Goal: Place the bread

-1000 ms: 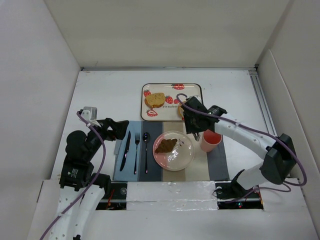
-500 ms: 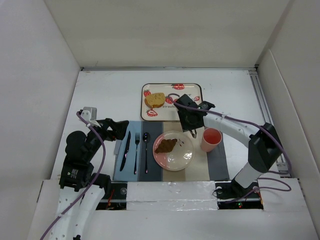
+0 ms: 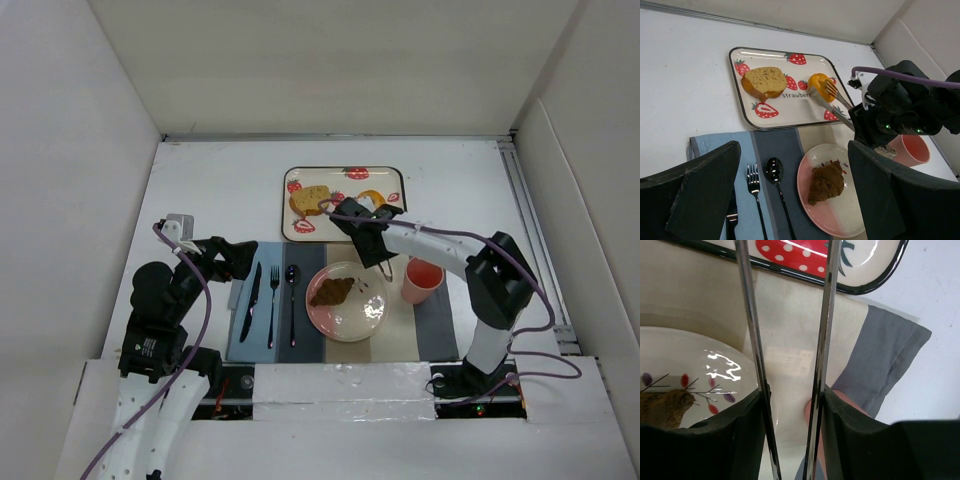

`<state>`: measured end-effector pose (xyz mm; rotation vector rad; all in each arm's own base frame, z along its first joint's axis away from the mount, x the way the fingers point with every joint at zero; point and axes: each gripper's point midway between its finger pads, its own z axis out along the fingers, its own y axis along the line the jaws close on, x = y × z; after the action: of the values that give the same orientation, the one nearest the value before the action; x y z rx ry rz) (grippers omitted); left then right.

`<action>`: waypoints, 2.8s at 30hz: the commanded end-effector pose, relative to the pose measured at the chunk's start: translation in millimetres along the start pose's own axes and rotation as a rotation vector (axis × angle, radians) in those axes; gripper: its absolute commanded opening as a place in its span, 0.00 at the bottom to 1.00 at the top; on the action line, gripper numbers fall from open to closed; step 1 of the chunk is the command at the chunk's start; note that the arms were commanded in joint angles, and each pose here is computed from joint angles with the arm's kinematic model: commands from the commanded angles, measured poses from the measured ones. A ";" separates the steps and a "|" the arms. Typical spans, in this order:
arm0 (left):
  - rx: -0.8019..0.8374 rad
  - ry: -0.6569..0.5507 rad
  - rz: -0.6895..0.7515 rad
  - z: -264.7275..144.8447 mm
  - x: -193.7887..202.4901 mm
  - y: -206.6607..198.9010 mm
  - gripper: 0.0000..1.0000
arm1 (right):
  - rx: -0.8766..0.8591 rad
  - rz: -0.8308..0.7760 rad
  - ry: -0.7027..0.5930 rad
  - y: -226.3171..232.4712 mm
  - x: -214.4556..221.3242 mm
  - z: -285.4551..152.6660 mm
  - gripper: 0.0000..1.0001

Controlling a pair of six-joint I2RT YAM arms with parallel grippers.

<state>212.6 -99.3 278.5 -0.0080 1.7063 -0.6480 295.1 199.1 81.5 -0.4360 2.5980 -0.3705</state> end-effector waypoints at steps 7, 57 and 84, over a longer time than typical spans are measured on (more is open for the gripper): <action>0.031 -0.046 0.028 -2.1 -15.7 -9.1 0.84 | -0.091 0.066 -0.174 -2.7 -46.2 -59.3 0.46; 0.032 -0.031 0.027 2.0 -13.3 -8.1 0.83 | -0.578 0.248 -0.030 31.7 141.2 -151.1 0.19; 0.037 -0.020 0.025 3.7 -11.5 -8.6 0.83 | -0.590 0.326 -0.391 34.1 -73.4 -129.5 0.44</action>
<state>215.2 -101.6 274.1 -0.0001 1.7284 -0.6528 218.9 254.1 175.8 -0.2263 2.4602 0.4252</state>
